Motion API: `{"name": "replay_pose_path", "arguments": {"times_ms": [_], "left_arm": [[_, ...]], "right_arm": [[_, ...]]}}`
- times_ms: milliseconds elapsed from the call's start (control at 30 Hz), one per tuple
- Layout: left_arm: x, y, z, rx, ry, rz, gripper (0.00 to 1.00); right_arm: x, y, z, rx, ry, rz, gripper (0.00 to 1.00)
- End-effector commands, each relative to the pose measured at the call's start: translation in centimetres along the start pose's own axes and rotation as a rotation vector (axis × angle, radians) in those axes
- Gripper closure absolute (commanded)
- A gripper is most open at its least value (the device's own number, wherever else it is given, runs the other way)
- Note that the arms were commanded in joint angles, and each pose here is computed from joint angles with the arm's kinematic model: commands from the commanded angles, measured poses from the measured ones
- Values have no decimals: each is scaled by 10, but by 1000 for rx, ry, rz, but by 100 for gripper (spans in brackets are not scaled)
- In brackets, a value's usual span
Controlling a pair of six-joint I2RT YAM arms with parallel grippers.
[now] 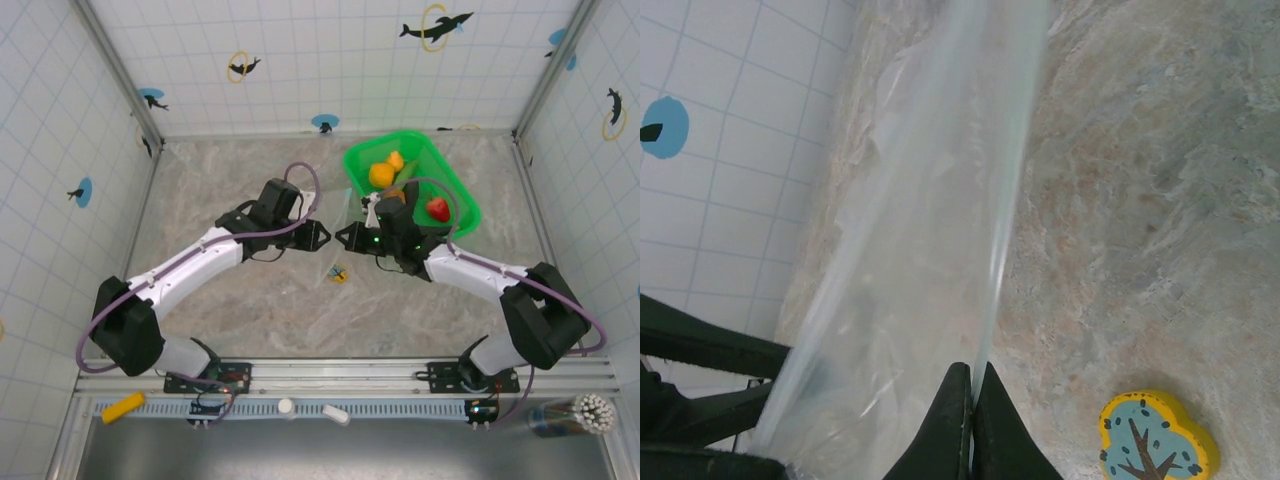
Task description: Place the food in the zip-top bag and seal the zipper
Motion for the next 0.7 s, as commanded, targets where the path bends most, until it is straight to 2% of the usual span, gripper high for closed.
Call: {"name": "replay_pose_path", "arguments": {"times_ms": [0, 233, 367, 567, 667], "left_arm": [[1, 3, -4, 8, -44, -31, 65], [-10, 3, -2, 9, -57, -1, 67], [-13, 4, 1, 5, -32, -7, 71], [-10, 3, 6, -10, 22, -25, 97], [-2, 6, 3, -19, 33, -53, 100]], "right_arm": [[4, 1, 8, 8, 26, -37, 100], [1, -2, 12, 13, 41, -31, 100], [2, -2, 13, 18, 36, -32, 100], [4, -4, 11, 28, 20, -32, 100], [5, -5, 7, 29, 1, -26, 100]]}}
Point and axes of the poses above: each hand's point on the last joint's axis, 136 mm out from that joint toward the fingers, its own x axis back along the fingers, its own z axis along the line the jaws close on, y = z × x, the point moved 9 cm from there along x, back along the fingers, and after that the axes turned 11 degrees about x, right-handed, at the moved point
